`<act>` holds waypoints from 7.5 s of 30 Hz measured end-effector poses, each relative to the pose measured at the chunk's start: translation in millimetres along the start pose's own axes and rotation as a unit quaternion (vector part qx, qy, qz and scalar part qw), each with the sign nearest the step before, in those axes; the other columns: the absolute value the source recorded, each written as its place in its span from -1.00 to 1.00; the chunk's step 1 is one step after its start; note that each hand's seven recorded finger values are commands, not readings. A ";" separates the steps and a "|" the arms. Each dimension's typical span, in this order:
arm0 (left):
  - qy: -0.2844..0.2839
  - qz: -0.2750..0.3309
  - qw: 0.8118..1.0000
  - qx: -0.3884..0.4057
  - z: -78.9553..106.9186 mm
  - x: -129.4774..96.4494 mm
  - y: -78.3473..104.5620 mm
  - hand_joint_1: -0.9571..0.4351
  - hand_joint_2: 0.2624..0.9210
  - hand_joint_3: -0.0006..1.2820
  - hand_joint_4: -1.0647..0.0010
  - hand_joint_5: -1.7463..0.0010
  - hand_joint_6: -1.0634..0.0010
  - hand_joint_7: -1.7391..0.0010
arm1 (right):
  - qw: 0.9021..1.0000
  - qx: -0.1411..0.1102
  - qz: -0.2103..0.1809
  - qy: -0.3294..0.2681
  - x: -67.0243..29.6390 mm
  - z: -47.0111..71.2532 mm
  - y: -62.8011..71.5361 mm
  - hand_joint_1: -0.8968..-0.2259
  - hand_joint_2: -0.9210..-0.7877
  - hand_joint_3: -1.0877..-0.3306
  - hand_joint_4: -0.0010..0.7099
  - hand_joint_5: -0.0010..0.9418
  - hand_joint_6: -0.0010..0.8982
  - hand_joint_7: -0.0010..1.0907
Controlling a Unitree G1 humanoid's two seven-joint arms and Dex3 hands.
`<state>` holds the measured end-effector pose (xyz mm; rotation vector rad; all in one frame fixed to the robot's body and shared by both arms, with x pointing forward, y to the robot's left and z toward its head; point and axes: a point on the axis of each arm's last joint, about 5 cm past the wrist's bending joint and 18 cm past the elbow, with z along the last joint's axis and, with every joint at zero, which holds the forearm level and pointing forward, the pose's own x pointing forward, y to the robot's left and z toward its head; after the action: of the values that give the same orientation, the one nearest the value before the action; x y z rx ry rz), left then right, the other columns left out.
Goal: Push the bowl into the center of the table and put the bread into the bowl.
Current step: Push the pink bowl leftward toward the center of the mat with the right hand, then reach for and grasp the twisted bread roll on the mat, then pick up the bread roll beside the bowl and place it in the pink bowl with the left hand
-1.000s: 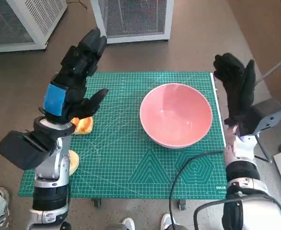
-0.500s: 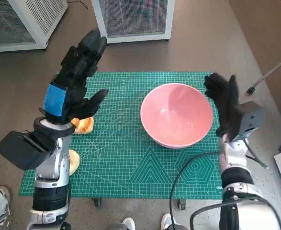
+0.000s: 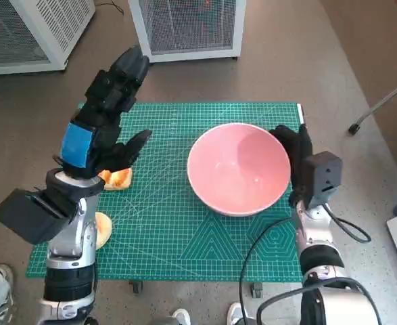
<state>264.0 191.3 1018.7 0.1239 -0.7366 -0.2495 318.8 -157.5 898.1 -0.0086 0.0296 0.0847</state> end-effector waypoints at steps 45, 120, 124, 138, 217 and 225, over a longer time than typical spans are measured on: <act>0.017 0.013 1.000 0.014 6.9 -13.6 9.8 -0.55 1.00 -0.43 0.60 1.00 0.68 0.67 | 0.995 0.064 0.070 -0.006 12.2 15.3 60.5 -0.01 -1.00 0.03 -0.27 -0.99 -0.12 -0.97; 0.013 -0.043 0.991 0.123 45.6 -7.9 41.7 -0.33 0.77 -0.88 0.73 1.00 0.96 0.56 | 0.853 0.064 0.242 -0.457 -0.2 102.0 5.0 -0.14 -1.00 0.22 -0.36 -1.00 -0.20 -1.00; 0.077 -0.084 0.967 0.229 68.9 -9.6 57.0 0.06 0.44 -0.96 0.94 1.00 0.99 0.77 | 0.853 0.063 0.239 -0.459 -0.8 102.0 3.3 -0.14 -1.00 0.22 -0.36 -1.00 -0.20 -1.00; 0.325 -0.137 0.844 0.405 103.4 -7.7 62.9 0.54 0.39 -0.97 0.96 1.00 0.80 0.90 | 0.855 0.063 0.225 -0.463 -1.4 102.6 1.5 -0.10 -1.00 0.23 -0.35 -1.00 -0.20 -0.99; 0.556 -0.271 0.619 0.485 -72.5 -9.7 45.8 0.34 0.69 -0.94 -0.28 0.82 -0.10 0.89 | 0.861 0.046 0.222 -0.455 -4.2 97.1 -6.8 -0.07 -1.00 0.21 -0.32 -1.00 -0.19 -0.99; 0.564 -0.271 0.601 0.497 -76.3 -4.7 45.9 0.51 0.98 -0.86 -0.24 -0.42 -0.20 0.06 | 0.860 0.046 0.223 -0.456 -4.8 97.9 -6.7 -0.07 -1.00 0.21 -0.33 -1.00 -0.19 -0.99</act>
<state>320.6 238.6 968.6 1.4763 0.5826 -0.2463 317.5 -163.6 996.2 0.1362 -0.9245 0.5473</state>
